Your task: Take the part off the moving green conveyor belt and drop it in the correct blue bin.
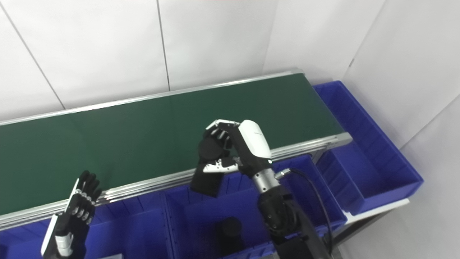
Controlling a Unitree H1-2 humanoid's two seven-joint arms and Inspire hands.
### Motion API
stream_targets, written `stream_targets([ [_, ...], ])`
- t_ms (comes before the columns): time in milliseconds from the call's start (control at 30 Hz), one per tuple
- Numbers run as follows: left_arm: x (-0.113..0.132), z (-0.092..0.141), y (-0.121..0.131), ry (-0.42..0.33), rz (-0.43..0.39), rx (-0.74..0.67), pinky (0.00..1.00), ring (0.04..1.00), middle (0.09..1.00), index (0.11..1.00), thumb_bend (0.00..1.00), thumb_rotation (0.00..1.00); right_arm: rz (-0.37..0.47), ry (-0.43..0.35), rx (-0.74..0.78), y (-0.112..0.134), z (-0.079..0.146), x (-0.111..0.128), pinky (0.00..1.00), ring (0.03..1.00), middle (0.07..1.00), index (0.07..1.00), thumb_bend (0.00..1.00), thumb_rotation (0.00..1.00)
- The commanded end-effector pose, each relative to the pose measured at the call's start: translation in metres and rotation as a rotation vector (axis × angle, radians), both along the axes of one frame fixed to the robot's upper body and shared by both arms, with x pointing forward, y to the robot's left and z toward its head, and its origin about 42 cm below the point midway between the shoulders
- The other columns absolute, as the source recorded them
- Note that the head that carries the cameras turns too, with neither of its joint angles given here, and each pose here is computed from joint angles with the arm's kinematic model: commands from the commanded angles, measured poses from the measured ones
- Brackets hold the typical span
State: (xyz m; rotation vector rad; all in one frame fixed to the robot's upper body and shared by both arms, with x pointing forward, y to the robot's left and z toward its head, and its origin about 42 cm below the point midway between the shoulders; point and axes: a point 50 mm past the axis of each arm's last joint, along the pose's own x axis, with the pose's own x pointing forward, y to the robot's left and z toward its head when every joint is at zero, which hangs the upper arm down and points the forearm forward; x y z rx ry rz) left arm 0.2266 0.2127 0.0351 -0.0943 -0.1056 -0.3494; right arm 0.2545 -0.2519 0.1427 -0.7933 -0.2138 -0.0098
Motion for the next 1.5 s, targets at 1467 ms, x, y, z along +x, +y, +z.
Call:
stream_targets([
  [1467,0.022,0.035,0.024,-0.128,-0.014,0.009,1.00,1.000,1.000,1.000,0.70,0.97,-0.532,0.248,-0.310,-0.101,-0.024,-0.053,0.17,0.224,0.469,0.484,0.53,0.00],
])
